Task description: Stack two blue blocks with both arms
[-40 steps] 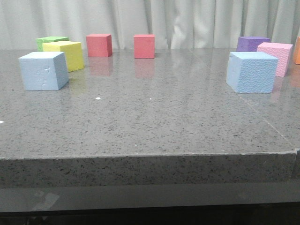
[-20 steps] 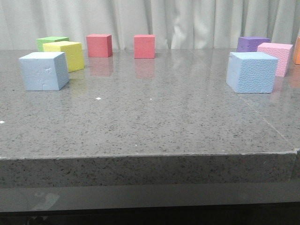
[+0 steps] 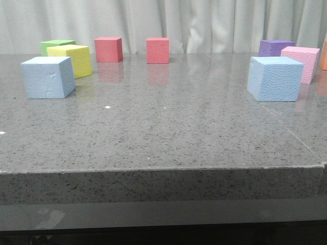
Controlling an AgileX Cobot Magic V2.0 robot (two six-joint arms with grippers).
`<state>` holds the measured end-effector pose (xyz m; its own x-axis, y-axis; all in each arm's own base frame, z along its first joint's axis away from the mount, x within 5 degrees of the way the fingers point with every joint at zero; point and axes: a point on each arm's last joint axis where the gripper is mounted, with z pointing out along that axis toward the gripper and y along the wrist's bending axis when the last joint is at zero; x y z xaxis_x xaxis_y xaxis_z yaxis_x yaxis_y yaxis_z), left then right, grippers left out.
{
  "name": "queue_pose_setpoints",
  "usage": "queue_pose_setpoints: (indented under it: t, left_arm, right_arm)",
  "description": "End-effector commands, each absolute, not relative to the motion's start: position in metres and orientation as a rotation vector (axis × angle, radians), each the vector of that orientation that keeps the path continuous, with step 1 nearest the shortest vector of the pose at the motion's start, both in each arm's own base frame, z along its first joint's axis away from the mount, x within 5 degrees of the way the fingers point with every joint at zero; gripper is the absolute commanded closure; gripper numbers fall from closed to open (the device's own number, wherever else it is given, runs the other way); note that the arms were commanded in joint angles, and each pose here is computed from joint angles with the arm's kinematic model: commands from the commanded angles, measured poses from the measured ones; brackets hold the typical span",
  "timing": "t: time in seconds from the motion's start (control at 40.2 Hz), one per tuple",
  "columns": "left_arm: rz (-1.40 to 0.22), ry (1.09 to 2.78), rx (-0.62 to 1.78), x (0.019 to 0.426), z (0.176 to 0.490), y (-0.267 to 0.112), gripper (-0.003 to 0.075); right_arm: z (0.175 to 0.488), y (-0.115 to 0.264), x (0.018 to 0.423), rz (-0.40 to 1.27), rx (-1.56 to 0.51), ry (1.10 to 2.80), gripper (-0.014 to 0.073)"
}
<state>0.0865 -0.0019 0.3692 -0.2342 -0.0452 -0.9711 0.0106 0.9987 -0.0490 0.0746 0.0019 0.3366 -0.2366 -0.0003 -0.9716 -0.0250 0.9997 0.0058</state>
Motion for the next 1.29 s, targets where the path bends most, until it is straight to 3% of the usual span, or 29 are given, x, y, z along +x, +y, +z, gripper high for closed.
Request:
queue_pose_setpoints:
  t: [0.0,0.224,0.299,0.348,0.398,0.498,0.547,0.597,1.045,1.169,1.269]
  left_arm:
    - [-0.068,1.736,-0.022,0.091,0.379,-0.003,0.0739]
    - [-0.068,1.732,-0.022,0.092,0.377,-0.003,0.0739]
    - [-0.069,1.725,-0.022,0.092,0.378,-0.003,0.0714]
    - [-0.069,1.721,-0.022,0.092,0.378,-0.003,0.0653]
    - [-0.046,1.719,-0.013,0.092,0.378,-0.002,0.0554]
    - [-0.007,1.698,0.005,0.092,0.380,-0.001,0.0288]
    - [-0.003,1.688,0.008,0.092,0.381,-0.001,0.0189]
    - [-0.003,1.688,0.008,0.092,0.381,-0.001,0.0149]
    - [-0.003,1.688,0.008,0.092,0.381,-0.001,0.0252]
    - [-0.003,1.688,0.008,0.092,0.381,-0.001,0.0283]
    - [-0.003,1.688,0.008,0.092,0.381,-0.001,0.0307]
  right_arm:
    - [0.353,0.002,0.077,0.018,-0.021,1.710,0.0662]
    - [0.354,0.002,0.077,0.018,-0.021,1.704,0.0657]
    - [0.354,0.002,0.077,0.017,-0.020,1.704,0.0586]
    - [0.355,0.002,0.077,0.015,-0.021,1.692,0.0479]
    - [0.355,0.001,0.077,0.003,-0.026,1.688,0.0319]
    - [0.355,0.001,0.077,-0.013,-0.034,1.688,0.0053]
    - [0.355,0.001,0.077,-0.013,-0.034,1.687,-0.0018]
    - [0.355,0.001,0.077,-0.013,-0.034,1.687,-0.0055]
    - [0.358,0.002,0.077,0.008,-0.026,1.655,-0.0059]
    - [0.374,0.004,0.076,0.095,0.014,1.613,-0.0059]
    - [0.388,0.007,0.083,0.152,0.030,1.687,-0.0059]
